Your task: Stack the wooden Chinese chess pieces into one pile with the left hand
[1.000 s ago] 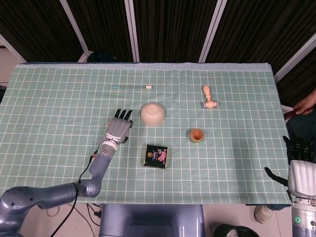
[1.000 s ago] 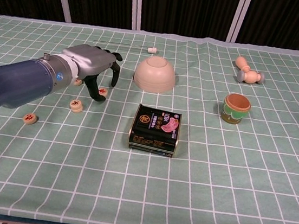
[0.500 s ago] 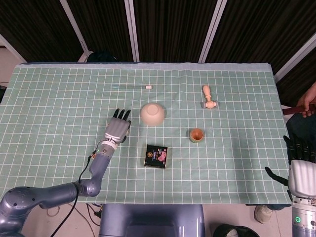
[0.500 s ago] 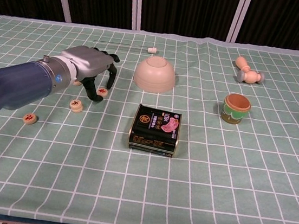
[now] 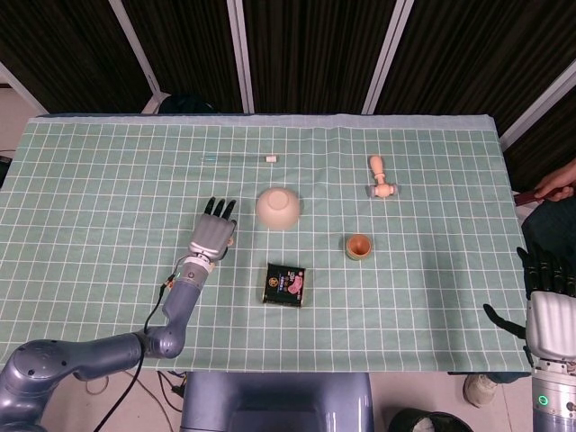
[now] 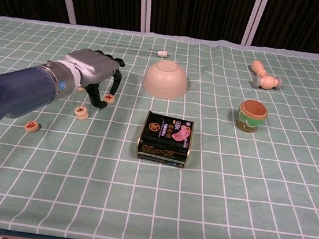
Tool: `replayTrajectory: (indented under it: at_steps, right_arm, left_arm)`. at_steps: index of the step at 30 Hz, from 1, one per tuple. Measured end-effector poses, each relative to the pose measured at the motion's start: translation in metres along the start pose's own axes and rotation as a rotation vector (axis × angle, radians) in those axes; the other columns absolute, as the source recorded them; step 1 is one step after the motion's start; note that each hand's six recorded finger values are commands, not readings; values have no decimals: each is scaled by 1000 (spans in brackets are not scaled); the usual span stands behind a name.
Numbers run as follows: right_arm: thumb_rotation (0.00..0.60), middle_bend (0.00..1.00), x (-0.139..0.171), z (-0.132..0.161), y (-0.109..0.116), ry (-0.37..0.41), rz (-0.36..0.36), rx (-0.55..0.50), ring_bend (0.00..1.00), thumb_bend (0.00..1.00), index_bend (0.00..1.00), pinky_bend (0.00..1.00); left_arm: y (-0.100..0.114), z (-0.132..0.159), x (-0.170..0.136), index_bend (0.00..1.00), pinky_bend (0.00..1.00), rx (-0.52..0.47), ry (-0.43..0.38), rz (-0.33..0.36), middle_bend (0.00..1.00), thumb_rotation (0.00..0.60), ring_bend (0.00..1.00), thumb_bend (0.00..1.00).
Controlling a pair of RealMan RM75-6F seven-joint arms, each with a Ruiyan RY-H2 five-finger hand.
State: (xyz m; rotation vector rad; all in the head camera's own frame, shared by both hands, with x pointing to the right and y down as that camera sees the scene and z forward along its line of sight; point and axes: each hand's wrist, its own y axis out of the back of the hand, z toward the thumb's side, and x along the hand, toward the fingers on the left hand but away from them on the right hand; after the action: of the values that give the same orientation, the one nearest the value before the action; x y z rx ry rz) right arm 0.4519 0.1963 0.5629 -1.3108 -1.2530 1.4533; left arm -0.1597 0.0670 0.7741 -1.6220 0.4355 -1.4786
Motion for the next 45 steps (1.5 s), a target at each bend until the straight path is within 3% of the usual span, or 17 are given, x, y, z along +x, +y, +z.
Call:
replayTrajectory:
  at_steps: [12,22,32,38,45]
  right_arm:
    - [600,13,0,0,0,-1,0,-3,0,232,102,0]
    - [600,13,0,0,0,-3,2,-4,0,232,102,0]
    - [600,13,0,0,0,-3,1,-3,0,233,103,0]
    - [600,13,0,1,0,-2,0,-1,0,232,103,0]
    - [600,13,1,0,0,-3,-2,-1,0,233,103,0]
  left_arm:
    - [0,1,-1,501,0,8,-3,3,0,600,0,306]
    - [14,-2,-9,504,0,4,-18,28,0,600,0,307]
    - [30,-24,-50,499,0,50,-54,49,0,600,0,309]
    - [22,-46,-68,488,0,63,-42,31,0,600,0,307]
    - [10,-43,-73,480,0,75,-72,13,5,600,0,305]
